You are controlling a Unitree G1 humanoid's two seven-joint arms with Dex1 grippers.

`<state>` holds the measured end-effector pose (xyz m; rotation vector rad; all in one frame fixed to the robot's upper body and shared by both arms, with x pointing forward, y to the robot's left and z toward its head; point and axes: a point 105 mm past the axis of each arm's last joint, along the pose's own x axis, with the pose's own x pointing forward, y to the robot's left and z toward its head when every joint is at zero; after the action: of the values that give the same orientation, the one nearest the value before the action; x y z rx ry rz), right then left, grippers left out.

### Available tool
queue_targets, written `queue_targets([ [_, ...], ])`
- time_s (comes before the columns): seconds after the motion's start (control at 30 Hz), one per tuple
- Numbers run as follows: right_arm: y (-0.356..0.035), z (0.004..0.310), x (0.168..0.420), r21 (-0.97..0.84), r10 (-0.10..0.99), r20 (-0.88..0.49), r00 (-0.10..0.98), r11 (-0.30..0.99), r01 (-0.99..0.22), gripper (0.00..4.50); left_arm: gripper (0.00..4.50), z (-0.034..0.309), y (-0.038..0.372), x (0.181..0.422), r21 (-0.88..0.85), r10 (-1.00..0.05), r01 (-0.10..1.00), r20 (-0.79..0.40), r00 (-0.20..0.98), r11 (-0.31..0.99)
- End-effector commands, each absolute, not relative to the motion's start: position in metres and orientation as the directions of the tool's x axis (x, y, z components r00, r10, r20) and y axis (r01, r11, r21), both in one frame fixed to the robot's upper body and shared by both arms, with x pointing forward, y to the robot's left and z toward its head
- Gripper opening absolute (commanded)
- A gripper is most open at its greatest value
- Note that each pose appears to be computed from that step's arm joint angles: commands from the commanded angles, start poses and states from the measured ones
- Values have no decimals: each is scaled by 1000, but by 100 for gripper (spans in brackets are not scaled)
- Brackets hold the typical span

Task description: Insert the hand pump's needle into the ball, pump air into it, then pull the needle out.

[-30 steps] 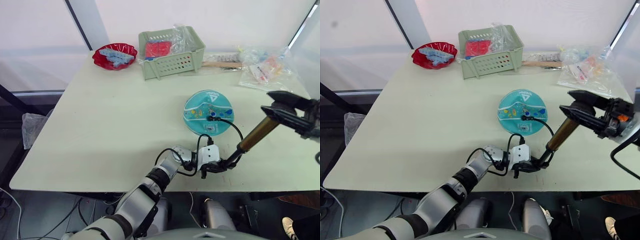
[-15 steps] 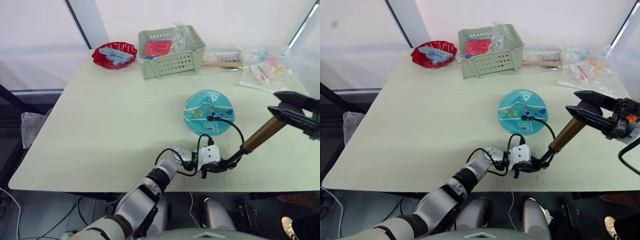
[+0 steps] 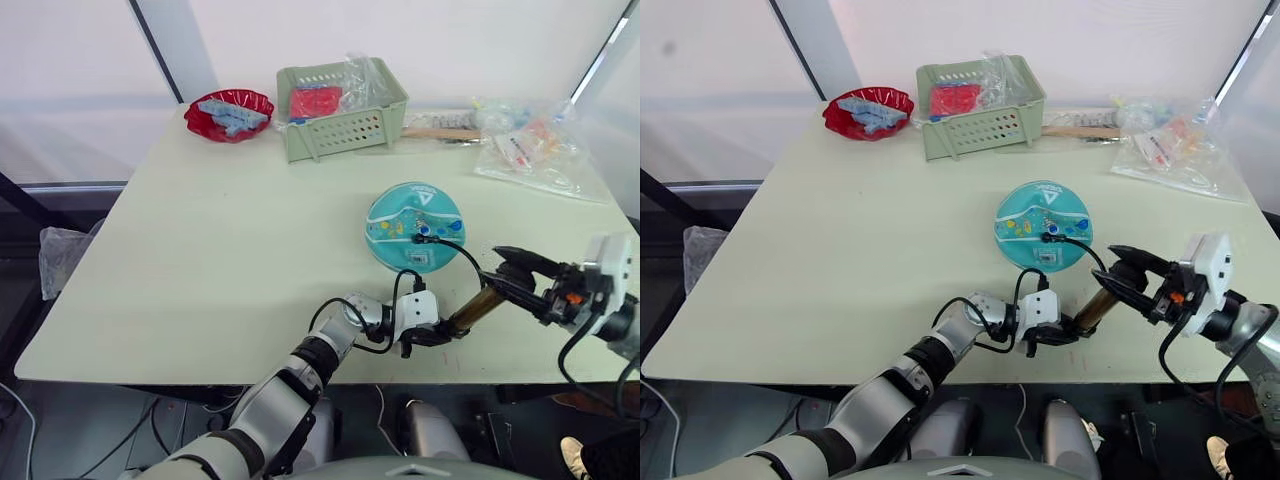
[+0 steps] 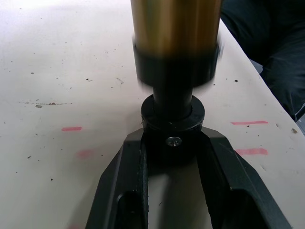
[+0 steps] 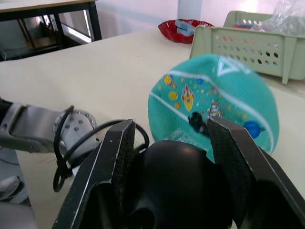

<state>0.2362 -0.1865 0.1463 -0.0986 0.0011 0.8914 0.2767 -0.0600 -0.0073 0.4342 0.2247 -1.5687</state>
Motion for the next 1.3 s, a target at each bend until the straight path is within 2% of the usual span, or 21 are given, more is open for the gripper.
queue_targets([
  [0.03, -188, 125, 233, -68, 774, -103, 625, 621, -781, 190, 96, -46, -35, 267, 22, -845, 999, -534, -9, -25],
  [0.1, -187, 133, 234, -85, 779, -66, 624, 618, -781, 190, 96, -46, -35, 267, 23, -845, 999, -535, -8, -24],
  [0.2, -190, 164, 235, -134, 788, -10, 616, 609, -782, 190, 96, -46, -35, 267, 23, -843, 999, -537, -10, -26],
  [0.77, -204, 299, 228, -305, 820, 129, 557, 568, -765, 187, 96, -49, -32, 268, -33, -779, 997, -623, -71, -64],
  [0.9, -205, 317, 225, -305, 820, 161, 549, 570, -763, 187, 96, -49, -32, 268, -36, -775, 997, -628, -72, -64],
  [1.07, -203, 315, 224, -263, 823, 151, 547, 567, -781, 187, 96, -49, -31, 267, -37, -772, 997, -631, -73, -64],
  [1.3, -188, 238, 231, -110, 827, -12, 562, 557, -823, 187, 96, -50, -30, 267, -35, -771, 998, -633, -68, -59],
])
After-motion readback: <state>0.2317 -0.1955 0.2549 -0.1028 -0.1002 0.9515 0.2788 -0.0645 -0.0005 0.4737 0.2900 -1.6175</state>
